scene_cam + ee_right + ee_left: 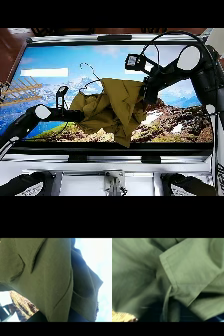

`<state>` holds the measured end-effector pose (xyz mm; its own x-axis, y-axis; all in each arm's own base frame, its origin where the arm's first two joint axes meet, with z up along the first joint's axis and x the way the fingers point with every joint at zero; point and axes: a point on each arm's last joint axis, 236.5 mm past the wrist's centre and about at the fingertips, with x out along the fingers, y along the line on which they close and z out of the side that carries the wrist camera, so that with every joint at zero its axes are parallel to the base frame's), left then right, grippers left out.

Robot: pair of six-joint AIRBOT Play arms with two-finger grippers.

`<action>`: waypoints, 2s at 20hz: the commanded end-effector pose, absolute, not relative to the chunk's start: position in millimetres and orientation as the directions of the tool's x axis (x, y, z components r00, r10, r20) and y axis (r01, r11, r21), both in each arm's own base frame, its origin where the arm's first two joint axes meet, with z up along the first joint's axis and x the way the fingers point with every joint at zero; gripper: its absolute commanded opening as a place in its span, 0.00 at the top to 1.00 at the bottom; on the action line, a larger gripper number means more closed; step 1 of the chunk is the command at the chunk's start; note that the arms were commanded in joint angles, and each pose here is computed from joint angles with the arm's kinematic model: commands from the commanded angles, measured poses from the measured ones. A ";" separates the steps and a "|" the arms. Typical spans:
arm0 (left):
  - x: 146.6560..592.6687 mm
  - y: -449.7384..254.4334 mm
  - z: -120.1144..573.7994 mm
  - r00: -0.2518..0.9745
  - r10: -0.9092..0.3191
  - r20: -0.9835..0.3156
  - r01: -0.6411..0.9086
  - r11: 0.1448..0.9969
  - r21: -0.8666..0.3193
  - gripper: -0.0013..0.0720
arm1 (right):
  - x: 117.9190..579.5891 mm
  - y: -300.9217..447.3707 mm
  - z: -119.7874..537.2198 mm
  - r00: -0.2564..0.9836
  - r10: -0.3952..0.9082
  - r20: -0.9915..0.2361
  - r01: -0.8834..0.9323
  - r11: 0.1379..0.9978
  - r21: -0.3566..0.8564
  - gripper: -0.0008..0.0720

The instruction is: Fold the shirts.

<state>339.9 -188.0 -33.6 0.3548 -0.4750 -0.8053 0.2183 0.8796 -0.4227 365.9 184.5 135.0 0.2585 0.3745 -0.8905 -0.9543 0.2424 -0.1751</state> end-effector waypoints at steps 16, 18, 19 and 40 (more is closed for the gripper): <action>423.3 -98.4 4.4 0.469 -0.422 -0.776 0.012 0.881 -0.473 0.91 | 323.2 232.0 175.4 0.241 0.504 -0.829 -0.966 0.207 -0.155 0.90; 427.5 -93.5 7.4 0.485 -0.414 -0.770 0.005 0.882 -0.471 0.91 | 323.6 232.2 174.8 0.245 0.498 -0.832 -0.965 0.204 -0.162 0.90; 429.4 -90.1 10.0 0.492 -0.411 -0.767 0.002 0.882 -0.471 0.91 | 325.7 225.9 171.8 0.254 0.471 -0.845 -0.963 0.208 -0.174 0.90; 318.6 -218.6 354.9 0.590 -0.800 -0.106 0.718 0.581 -0.384 0.91 | 377.1 260.9 200.6 0.470 0.542 -0.697 -0.823 0.555 -0.123 0.91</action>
<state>361.0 -202.2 300.3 0.6218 -0.7535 -0.2137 0.6138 0.6383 -0.4646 360.8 258.9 176.6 0.3751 0.5152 -0.7706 -0.8907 0.4305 -0.1458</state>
